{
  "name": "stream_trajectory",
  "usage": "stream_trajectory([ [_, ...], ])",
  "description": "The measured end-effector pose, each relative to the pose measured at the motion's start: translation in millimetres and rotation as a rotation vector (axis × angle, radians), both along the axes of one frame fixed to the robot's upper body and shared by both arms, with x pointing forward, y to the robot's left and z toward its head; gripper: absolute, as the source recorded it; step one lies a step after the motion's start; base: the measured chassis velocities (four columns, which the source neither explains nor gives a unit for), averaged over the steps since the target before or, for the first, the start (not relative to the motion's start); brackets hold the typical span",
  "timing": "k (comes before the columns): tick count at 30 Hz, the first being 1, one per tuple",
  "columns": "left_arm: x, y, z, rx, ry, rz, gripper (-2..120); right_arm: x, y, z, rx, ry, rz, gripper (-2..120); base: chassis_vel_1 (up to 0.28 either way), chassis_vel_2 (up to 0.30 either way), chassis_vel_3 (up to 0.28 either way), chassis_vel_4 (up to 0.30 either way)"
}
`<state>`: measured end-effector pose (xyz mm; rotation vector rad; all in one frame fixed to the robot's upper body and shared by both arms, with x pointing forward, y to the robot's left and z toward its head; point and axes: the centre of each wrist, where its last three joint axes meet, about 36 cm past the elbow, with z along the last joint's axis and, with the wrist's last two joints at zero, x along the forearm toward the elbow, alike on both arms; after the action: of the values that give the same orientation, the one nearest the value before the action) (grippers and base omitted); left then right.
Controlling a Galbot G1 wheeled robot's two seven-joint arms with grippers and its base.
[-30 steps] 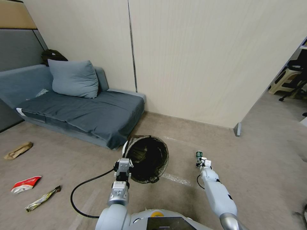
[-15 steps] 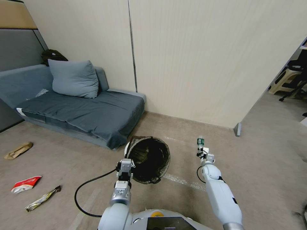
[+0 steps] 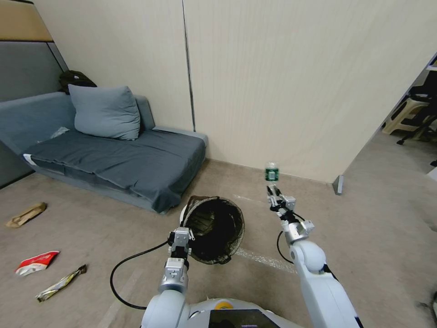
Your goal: Pick up the trash bin, then pick up the garbage from the floor and place it into the trash bin.
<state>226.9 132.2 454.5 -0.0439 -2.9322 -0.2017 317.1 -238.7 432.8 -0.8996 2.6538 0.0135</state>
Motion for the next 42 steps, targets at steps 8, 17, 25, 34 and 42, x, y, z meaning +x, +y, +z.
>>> stream_trajectory([
  [8,0.9,-0.9,0.8,-0.003,-0.001,0.000,0,-39.9,50.3,-23.5,-0.051,0.078,0.143,22,0.000,0.000,0.000,0.000],
  [17,0.7,-0.6,2.5,-0.005,-0.005,0.002,0,-51.0,66.0,-51.1,-0.076,0.133,0.186,22,0.000,0.000,0.000,0.000],
  [25,0.8,-1.8,4.6,-0.008,-0.010,-0.001,0,-51.6,68.2,-66.8,-0.086,0.163,0.184,22,0.000,0.000,0.000,0.000],
  [34,0.4,-1.3,5.8,-0.007,-0.012,0.003,0,-47.3,68.0,-71.5,-0.092,0.166,0.177,22,0.000,0.000,0.000,0.000],
  [42,0.5,-1.2,6.3,-0.007,-0.014,0.003,0,-47.3,67.1,-70.7,-0.094,0.162,0.168,46,0.000,0.000,0.000,0.000],
])
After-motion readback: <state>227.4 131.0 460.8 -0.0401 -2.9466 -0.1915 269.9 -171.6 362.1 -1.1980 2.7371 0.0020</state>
